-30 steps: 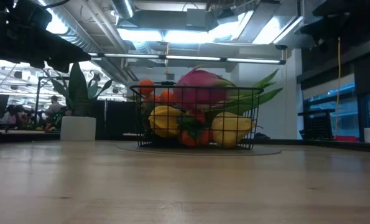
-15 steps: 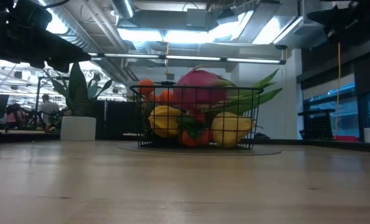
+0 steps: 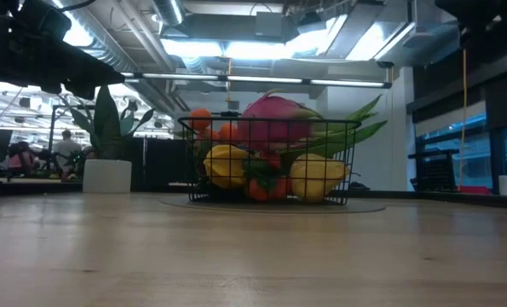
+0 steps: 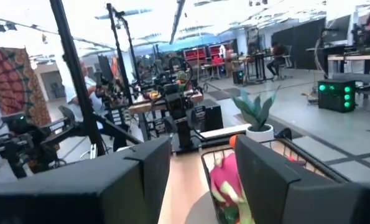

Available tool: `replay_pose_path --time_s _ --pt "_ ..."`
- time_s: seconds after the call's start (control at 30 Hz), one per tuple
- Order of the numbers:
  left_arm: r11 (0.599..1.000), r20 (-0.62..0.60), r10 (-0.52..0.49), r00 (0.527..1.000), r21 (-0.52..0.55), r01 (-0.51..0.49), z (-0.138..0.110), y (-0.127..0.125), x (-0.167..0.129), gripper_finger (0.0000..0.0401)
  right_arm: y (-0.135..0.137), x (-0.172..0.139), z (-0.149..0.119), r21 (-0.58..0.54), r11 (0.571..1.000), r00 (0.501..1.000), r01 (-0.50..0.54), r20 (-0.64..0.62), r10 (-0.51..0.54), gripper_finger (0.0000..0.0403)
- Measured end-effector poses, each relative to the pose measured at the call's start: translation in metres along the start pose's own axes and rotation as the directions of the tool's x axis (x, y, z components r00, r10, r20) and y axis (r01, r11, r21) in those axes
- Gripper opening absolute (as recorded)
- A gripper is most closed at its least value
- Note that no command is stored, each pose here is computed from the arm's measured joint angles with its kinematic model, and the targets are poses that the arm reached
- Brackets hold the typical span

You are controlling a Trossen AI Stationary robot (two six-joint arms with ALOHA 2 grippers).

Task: Build produce basket
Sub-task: Return to Home Position

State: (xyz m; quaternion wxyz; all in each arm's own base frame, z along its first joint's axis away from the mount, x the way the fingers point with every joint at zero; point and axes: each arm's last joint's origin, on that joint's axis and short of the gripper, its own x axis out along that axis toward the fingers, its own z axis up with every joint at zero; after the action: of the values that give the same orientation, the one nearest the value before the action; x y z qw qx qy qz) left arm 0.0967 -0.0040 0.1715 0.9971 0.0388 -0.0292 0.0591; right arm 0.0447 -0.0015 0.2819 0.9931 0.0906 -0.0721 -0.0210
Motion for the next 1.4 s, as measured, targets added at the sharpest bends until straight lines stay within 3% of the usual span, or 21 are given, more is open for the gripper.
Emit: replay_pose_path --time_s 0.27,0.6,0.93,1.13,1.4 --pt "1.0 -0.001 0.0 1.0 0.0 0.0 0.0 0.0 0.0 0.0173 0.002 0.001 0.004 -0.005 0.999 0.999 -0.035 0.04 0.035 0.0171" --pt "1.0 0.0 0.0 1.0 0.0 0.0 0.0 0.0 0.0 0.0173 0.005 -0.001 0.015 -0.14 0.986 0.974 -0.091 0.192 0.117 0.0171" --pt "1.0 0.0 0.0 1.0 0.0 0.0 0.0 0.0 0.0 0.0173 0.001 0.021 -0.032 -0.189 0.965 0.945 -0.184 0.236 0.226 0.0171" --pt "1.0 0.0 0.0 1.0 0.0 0.0 0.0 0.0 0.0 0.0173 -0.002 0.027 -0.053 -0.193 0.962 0.932 -0.193 0.269 0.241 0.0171" --pt "1.0 0.0 0.0 1.0 0.0 0.0 0.0 0.0 0.0 0.0173 -0.004 0.028 -0.069 -0.242 0.944 0.895 -0.223 0.333 0.296 0.0171"
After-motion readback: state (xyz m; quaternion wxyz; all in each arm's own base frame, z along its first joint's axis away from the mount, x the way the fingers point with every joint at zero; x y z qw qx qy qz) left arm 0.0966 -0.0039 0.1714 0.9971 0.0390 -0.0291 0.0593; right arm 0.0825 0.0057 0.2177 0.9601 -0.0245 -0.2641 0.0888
